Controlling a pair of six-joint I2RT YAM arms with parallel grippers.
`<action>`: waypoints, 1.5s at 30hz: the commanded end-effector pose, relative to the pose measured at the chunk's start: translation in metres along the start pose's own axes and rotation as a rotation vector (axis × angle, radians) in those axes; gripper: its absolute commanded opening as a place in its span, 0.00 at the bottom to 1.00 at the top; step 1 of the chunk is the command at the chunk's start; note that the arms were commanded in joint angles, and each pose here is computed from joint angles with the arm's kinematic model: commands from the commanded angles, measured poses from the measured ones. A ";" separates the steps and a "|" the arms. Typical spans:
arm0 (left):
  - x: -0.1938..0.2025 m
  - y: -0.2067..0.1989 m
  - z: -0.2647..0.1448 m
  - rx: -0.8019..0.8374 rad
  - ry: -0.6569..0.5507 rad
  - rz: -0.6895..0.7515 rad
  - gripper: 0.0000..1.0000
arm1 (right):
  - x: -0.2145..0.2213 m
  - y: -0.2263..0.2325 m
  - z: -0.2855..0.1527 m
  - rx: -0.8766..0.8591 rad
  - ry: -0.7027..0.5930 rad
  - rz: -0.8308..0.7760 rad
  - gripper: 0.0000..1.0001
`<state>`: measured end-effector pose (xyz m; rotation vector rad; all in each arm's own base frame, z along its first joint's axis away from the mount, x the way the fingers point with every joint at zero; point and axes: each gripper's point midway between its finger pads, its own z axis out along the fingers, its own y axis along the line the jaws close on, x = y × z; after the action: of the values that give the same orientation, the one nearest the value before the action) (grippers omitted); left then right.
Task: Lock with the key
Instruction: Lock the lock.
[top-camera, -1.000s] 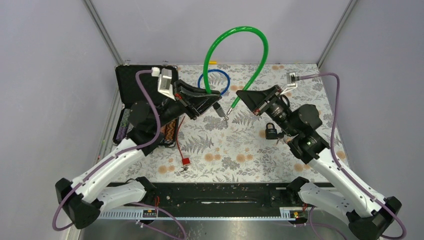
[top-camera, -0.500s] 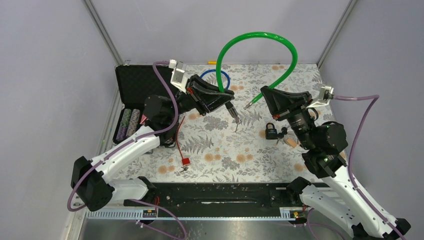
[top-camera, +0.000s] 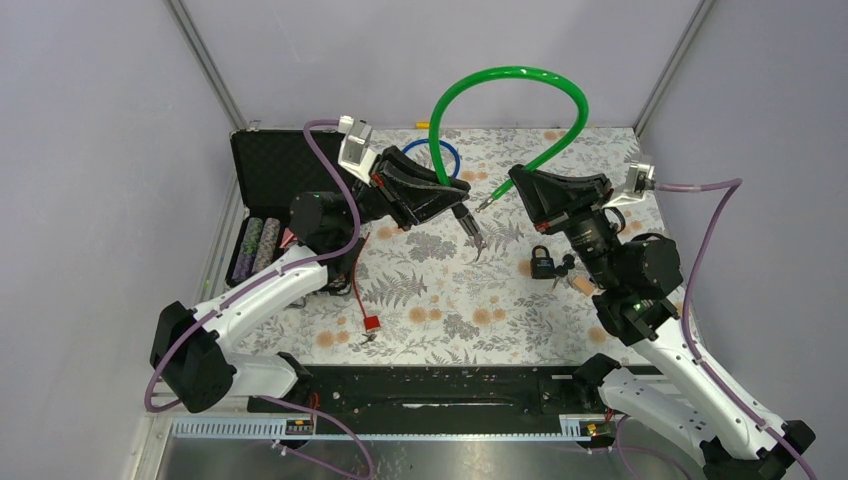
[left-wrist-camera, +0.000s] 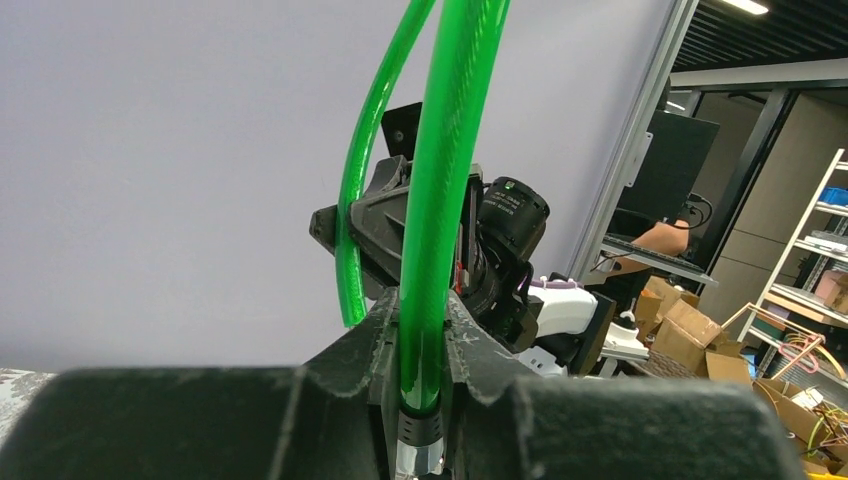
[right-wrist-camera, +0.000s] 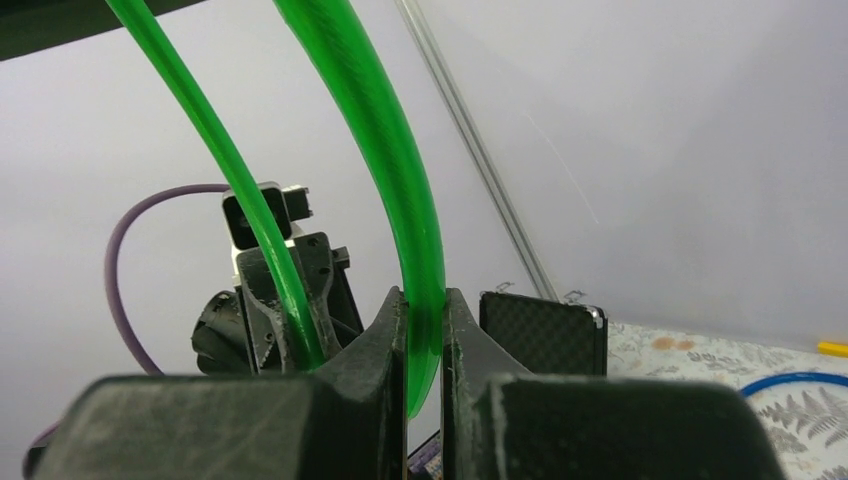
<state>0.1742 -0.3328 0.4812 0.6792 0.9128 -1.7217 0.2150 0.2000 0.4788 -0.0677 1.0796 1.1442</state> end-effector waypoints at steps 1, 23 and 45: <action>-0.014 -0.003 0.006 0.004 -0.035 -0.008 0.00 | -0.037 0.049 -0.003 -0.203 -0.107 0.001 0.00; -0.018 0.009 0.017 -0.017 -0.092 -0.067 0.00 | -0.031 0.060 -0.002 -0.285 -0.102 -0.006 0.00; -0.038 0.009 0.018 -0.114 -0.288 -0.244 0.00 | -0.006 0.058 -0.007 -0.371 -0.077 -0.178 0.00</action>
<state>0.1909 -0.3391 0.5047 0.3822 0.9199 -1.8882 0.1896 0.2030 0.5054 -0.2105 0.8693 1.1608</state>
